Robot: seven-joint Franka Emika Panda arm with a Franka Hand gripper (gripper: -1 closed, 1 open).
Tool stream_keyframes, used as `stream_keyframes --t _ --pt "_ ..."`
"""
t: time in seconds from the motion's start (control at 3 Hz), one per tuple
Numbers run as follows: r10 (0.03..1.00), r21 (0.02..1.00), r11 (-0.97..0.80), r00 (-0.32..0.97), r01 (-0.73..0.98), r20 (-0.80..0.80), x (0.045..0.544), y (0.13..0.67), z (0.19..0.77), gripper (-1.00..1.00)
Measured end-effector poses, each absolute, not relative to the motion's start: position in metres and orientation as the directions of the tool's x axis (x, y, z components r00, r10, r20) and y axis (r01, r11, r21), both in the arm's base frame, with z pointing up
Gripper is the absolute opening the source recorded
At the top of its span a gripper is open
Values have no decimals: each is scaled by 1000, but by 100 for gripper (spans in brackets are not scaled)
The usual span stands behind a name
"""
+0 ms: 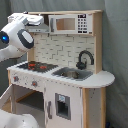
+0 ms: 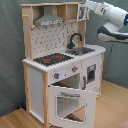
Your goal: Play with the kitchen
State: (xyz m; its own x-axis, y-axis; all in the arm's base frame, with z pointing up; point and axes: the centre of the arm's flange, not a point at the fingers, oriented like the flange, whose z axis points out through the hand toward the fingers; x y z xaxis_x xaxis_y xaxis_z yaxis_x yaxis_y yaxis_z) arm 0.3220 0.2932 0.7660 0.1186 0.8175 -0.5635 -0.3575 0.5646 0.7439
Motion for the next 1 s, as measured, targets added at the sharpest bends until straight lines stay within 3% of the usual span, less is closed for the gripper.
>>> stream_keyframes --t 1.0 --pt "882 786 461 113 -412 -458 338 347 752 100"
